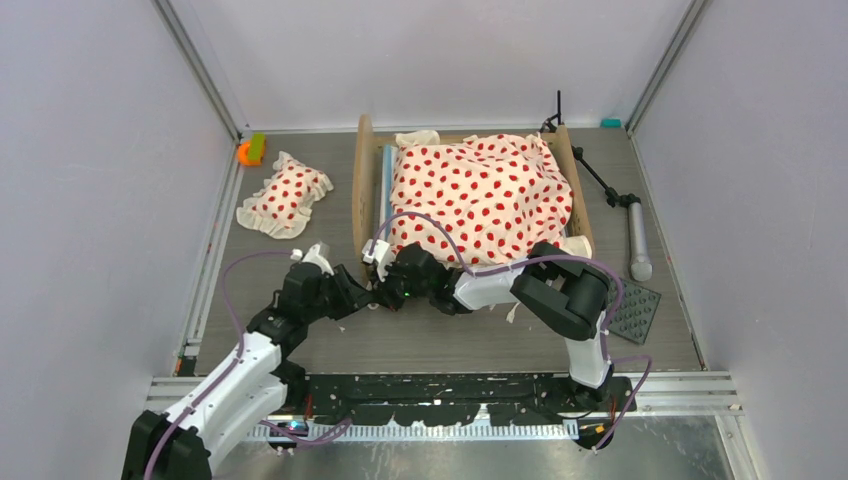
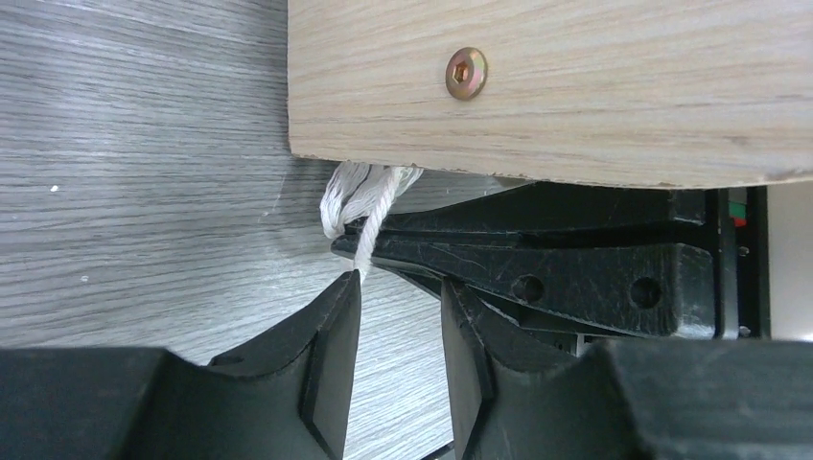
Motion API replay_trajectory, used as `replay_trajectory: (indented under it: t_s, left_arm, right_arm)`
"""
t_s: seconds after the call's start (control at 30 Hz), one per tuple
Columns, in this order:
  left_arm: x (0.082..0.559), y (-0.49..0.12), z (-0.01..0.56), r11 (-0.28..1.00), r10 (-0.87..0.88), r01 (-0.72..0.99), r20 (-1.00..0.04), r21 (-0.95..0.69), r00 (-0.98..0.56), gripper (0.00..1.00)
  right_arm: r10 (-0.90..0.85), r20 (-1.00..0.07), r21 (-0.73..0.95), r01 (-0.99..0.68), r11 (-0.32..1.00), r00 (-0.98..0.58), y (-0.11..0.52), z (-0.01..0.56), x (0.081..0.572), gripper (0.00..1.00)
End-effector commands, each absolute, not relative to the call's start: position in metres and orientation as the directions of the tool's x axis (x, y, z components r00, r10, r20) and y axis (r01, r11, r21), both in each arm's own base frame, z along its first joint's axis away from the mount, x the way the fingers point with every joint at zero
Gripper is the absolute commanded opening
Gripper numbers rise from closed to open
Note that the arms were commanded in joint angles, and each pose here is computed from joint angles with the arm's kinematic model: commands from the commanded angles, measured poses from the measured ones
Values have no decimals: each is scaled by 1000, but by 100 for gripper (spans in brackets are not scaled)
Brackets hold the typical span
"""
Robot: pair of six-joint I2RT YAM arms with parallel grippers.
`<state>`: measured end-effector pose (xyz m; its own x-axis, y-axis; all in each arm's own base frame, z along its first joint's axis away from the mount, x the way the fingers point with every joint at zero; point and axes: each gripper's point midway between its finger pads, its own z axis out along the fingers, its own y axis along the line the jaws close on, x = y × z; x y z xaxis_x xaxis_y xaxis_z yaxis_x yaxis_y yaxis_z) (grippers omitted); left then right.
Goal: Set up the pet bed
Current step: Tie the ropes to the bed frame.
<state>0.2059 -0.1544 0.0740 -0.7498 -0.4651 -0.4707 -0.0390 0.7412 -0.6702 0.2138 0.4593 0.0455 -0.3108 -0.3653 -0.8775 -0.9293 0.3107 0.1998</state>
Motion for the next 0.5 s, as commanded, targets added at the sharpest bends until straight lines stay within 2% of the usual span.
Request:
replay_trajectory:
  t_s: [0.0, 0.13, 0.33, 0.47]
  left_arm:
    - [232, -149, 115, 753, -489, 22, -583, -657, -649, 39]
    - [231, -141, 116, 772, -488, 7, -599, -635, -635, 38]
    - [229, -131, 108, 788, -498, -35, -603, -614, -623, 27]
    - [231, -128, 96, 798, -495, -71, -584, -598, -643, 25]
  right_arm:
    - [-362, -881, 226, -943, 245, -305, 469, 47, 200, 0]
    - [-360, -881, 228, -942, 245, -307, 469, 46, 200, 0]
    - [-358, -883, 231, -945, 232, -304, 470, 48, 198, 0]
    - [-360, -882, 232, -946, 228, -303, 470, 47, 197, 0]
